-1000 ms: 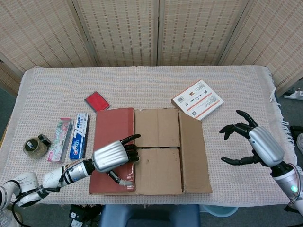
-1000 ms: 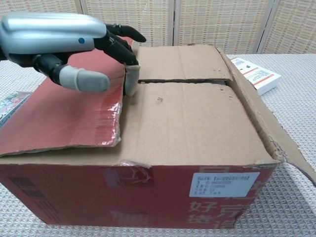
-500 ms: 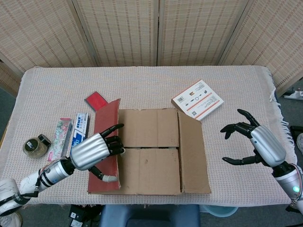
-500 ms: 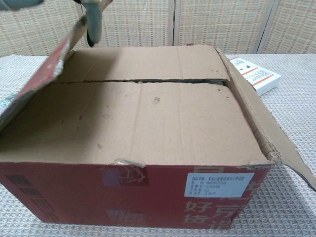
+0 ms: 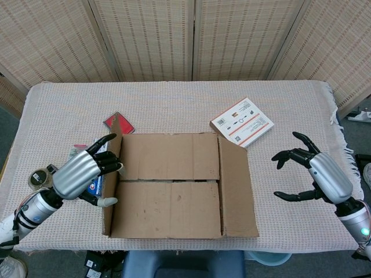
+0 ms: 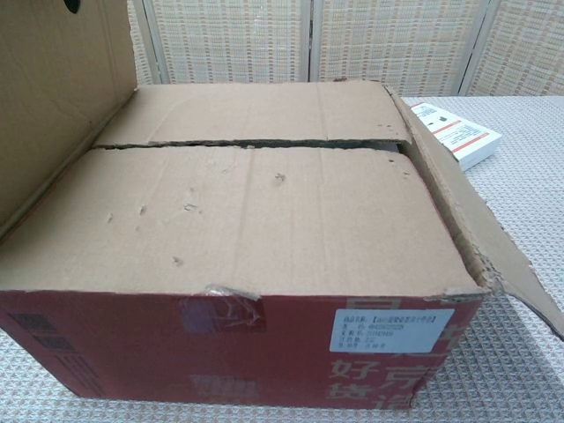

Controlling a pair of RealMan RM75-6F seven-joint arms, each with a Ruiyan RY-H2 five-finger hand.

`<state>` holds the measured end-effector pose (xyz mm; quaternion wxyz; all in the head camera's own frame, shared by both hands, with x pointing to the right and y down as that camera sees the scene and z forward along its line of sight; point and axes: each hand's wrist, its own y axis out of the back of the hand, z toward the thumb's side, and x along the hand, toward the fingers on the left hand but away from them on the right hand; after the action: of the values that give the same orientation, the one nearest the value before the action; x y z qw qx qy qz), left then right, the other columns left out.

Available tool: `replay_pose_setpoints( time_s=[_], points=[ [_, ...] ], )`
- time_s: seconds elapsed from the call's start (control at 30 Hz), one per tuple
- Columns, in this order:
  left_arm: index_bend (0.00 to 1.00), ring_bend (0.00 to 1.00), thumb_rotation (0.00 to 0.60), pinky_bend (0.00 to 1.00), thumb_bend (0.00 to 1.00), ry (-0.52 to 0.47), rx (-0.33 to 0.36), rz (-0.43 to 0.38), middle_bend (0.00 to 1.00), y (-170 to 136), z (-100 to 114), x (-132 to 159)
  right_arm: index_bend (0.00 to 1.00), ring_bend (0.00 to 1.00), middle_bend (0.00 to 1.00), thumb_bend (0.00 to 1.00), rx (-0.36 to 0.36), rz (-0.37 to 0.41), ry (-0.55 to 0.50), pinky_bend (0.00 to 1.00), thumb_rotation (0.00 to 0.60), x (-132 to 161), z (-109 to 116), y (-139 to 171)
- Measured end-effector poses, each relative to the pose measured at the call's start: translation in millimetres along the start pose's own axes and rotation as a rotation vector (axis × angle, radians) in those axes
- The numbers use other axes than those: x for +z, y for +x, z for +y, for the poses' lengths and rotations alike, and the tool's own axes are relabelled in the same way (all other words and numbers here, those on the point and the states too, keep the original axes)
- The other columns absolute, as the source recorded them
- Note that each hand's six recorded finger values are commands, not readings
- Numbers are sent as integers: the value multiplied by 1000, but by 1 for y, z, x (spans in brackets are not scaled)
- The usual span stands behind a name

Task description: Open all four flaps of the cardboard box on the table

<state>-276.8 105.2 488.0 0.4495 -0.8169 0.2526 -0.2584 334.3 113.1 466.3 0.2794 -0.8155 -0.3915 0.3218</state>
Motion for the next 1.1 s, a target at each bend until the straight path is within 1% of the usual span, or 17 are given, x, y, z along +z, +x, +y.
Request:
replay_pose_setpoints(
  time_s=[0.17,0.27,0.47,0.57,0.63,0.73,0.83,0.93,1.0,1.1],
  points=[
    [481,437,0,0,194,-25,37,62,513,-11,12,-15,343,391,494,119,-2,5,3,0,301,2,1,-1],
    [481,437,0,0,195,-18,56,106,513,-19,17,-27,343,391,494,119,-3,10,4,0,301,4,1,-2],
    [481,437,0,0,195,-5,69,193,513,-37,22,-48,343,390,490,118,-2,17,1,0,301,6,0,-5],
    [481,436,0,0,195,-13,76,234,513,-45,24,-58,343,388,476,119,13,18,1,0,310,6,-4,-7],
    [481,431,0,0,195,-16,72,258,513,-48,22,-63,343,381,457,118,25,18,9,0,324,6,-8,-9],
    [468,412,0,0,195,-14,52,293,511,-51,17,-69,341,366,410,119,42,22,37,0,329,7,-14,-14],
    [444,394,0,0,195,-11,30,333,494,-53,10,-75,308,349,358,120,71,27,77,1,338,8,-23,-22],
    [402,376,0,0,196,-6,13,355,472,-53,4,-77,267,336,313,121,94,43,96,19,363,12,-35,-36],
    [369,368,0,0,198,2,-1,362,458,-53,0,-76,216,317,276,122,108,57,103,21,421,15,-44,-47],
    [333,362,0,0,215,17,-19,365,442,-51,-7,-73,129,278,218,121,132,79,122,21,484,21,-56,-65]
  ],
)
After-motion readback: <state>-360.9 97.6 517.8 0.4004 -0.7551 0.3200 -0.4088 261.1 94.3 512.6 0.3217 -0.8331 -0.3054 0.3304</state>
